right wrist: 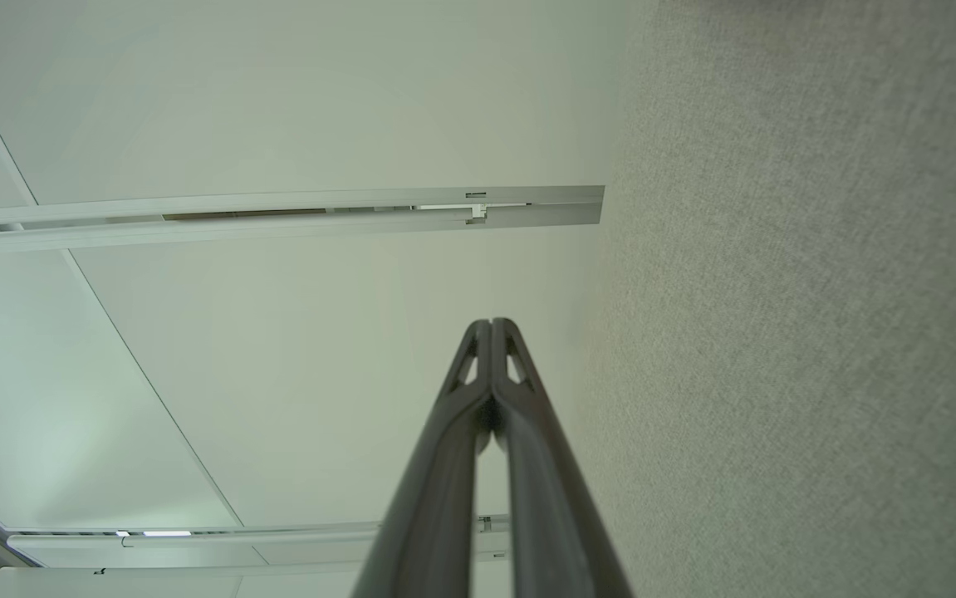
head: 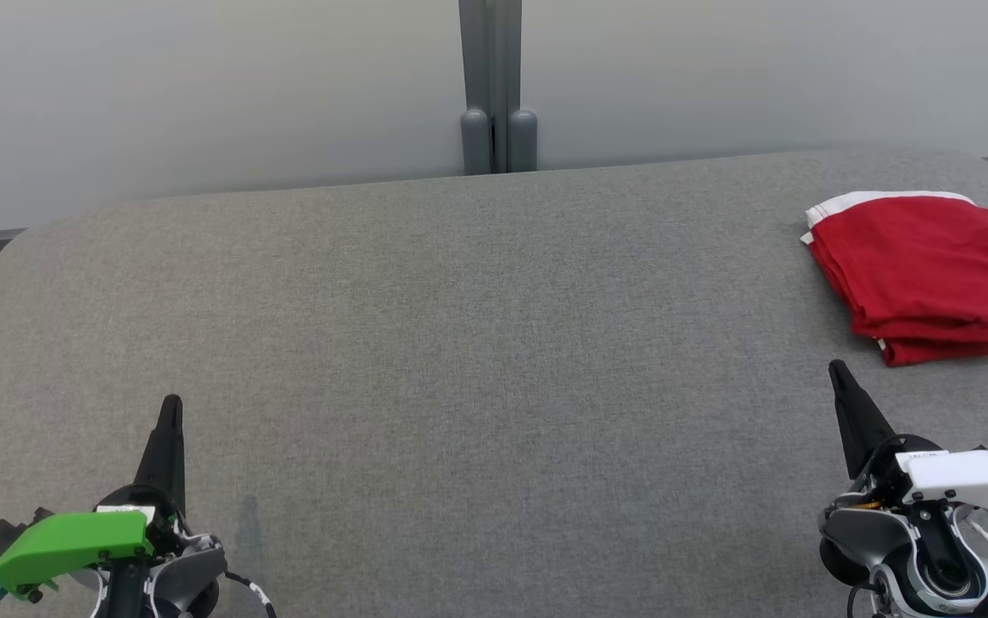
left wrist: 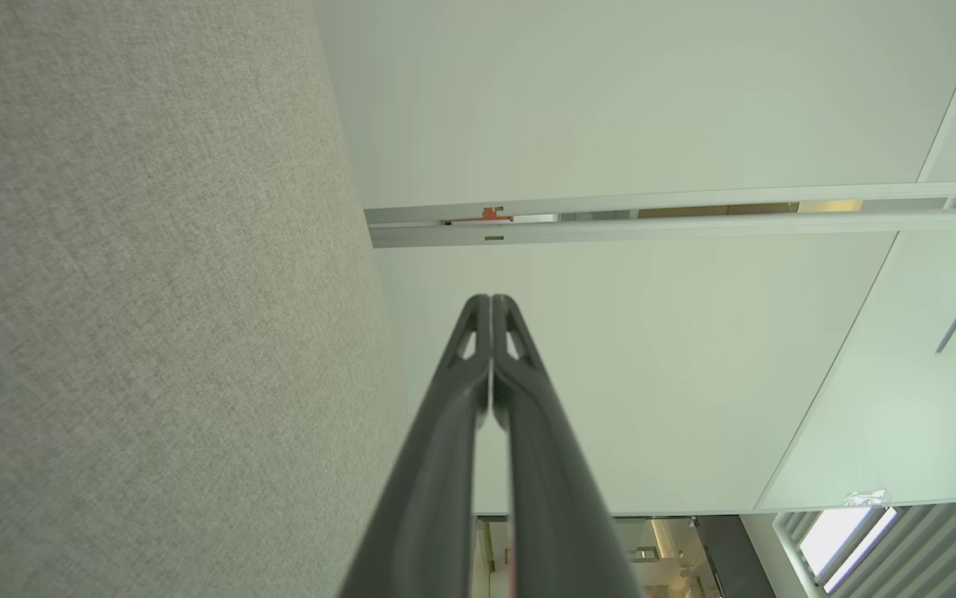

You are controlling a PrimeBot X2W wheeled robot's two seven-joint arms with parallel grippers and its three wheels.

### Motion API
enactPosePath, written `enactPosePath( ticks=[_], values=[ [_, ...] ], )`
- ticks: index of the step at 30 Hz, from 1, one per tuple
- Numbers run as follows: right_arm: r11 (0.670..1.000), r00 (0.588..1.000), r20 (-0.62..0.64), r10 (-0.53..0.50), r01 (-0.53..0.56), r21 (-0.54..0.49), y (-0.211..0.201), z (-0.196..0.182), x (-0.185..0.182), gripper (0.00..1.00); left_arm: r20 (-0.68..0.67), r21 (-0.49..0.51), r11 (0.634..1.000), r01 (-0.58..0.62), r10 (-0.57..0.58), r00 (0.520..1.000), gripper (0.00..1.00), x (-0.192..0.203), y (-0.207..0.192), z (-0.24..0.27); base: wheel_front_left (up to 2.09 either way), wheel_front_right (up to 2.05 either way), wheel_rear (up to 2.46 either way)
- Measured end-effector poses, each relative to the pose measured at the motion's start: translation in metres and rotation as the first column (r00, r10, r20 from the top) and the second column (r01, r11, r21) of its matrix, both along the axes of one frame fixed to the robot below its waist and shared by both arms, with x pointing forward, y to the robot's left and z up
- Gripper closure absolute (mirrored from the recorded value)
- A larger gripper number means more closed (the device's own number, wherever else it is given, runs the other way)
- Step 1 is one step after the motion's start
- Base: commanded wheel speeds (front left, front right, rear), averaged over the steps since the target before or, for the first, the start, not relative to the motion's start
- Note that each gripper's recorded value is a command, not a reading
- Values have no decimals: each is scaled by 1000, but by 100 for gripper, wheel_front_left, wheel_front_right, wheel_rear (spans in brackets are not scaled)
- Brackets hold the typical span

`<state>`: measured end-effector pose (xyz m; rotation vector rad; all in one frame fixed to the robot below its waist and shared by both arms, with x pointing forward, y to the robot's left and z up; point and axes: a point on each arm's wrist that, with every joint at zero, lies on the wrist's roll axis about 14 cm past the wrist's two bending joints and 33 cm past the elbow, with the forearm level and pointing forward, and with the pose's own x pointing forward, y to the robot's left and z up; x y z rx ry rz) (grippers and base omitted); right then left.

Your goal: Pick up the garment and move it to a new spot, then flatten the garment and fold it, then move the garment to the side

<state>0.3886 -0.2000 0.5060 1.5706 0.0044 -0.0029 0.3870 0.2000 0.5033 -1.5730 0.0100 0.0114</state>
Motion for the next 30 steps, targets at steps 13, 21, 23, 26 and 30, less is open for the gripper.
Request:
enactPosePath(
  ticks=[13,21,23,26,30],
  values=[
    [1000,1000,0,-1,1,1,0,0,0,100,1,-3,1000,1,-1,1000,100,0,0,0,0,0,0],
    [1000,1000,0,-1,1,1,0,0,0,100,2,-3,1000,1,-1,1000,100,0,0,0,0,0,0],
    [1000,1000,0,-1,1,1,0,0,0,100,2,-3,1000,1,-1,1000,100,0,0,1,0,0,0],
    [1000,1000,0,-1,1,1,0,0,0,100,2,-4,1000,2,-2,1000,100,0,-1,1,0,0,0],
    [1000,1000,0,-1,1,1,0,0,0,100,2,-5,1000,3,-3,1000,100,0,-1,1,0,0,0]
  ],
)
